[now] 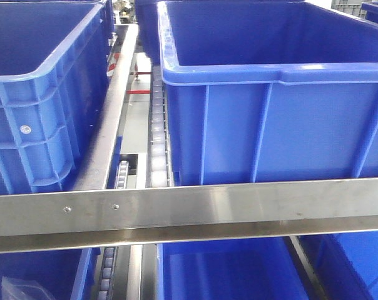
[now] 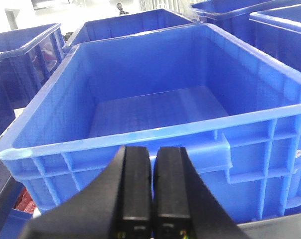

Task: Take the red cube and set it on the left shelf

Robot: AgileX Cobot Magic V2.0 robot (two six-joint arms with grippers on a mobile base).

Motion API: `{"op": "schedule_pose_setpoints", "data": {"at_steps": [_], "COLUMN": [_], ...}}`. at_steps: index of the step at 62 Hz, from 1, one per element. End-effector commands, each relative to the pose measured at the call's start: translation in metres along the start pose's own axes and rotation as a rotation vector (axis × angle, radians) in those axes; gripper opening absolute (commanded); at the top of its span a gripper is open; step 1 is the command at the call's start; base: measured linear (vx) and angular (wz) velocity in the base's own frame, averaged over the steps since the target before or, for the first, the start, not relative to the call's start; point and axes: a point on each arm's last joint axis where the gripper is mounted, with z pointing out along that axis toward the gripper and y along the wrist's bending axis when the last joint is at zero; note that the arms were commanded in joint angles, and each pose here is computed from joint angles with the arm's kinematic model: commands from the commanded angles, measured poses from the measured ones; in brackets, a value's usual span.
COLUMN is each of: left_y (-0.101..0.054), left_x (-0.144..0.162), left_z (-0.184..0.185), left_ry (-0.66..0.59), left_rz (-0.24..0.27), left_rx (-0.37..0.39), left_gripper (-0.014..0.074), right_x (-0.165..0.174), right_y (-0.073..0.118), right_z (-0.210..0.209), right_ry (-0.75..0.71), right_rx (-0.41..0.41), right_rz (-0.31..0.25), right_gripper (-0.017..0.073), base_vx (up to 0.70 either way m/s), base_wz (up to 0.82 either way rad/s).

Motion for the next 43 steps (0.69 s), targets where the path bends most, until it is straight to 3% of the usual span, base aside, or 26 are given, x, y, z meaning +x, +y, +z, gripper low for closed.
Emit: {"op": "schedule_pose_setpoints", "data": {"at_steps": [1,11,24,43], "left_y": [0.0,0.0,0.0,0.0], "left_x": [-0.001,-0.001,-0.001,-0.001], "left_z": [0.0,0.0,0.0,0.0], "left_ry": [-0.068,-0.068,-0.068,-0.068], "left_rz": [-0.005,-0.005,-0.005,-0.005], "left_rx": [-0.004,-0.004,-0.004,-0.004], "left_gripper": [0.0106,0.0106,0.0106,0.0106], "right_x": [-0.006,0.023,0.05,0.068], "right_y": [-0.006,-0.014,-0.013,-0.014], "right_z": [-0.023,-0.049,-0.072,-0.072], "right_ry": [-0.145,-0.163,-0.176,-0.131], "right_rx": [0.03,0.084,0.097,0.098], "right_rz": [-0.014,-0.005,-0.004,-0.002], "right_gripper": [0.0049,0.0049,0.0049,0.0049], "base_vx": [0.0,0.0,-0.01,-0.01], "base_wz": [0.0,0.0,-0.07,0.05]}}
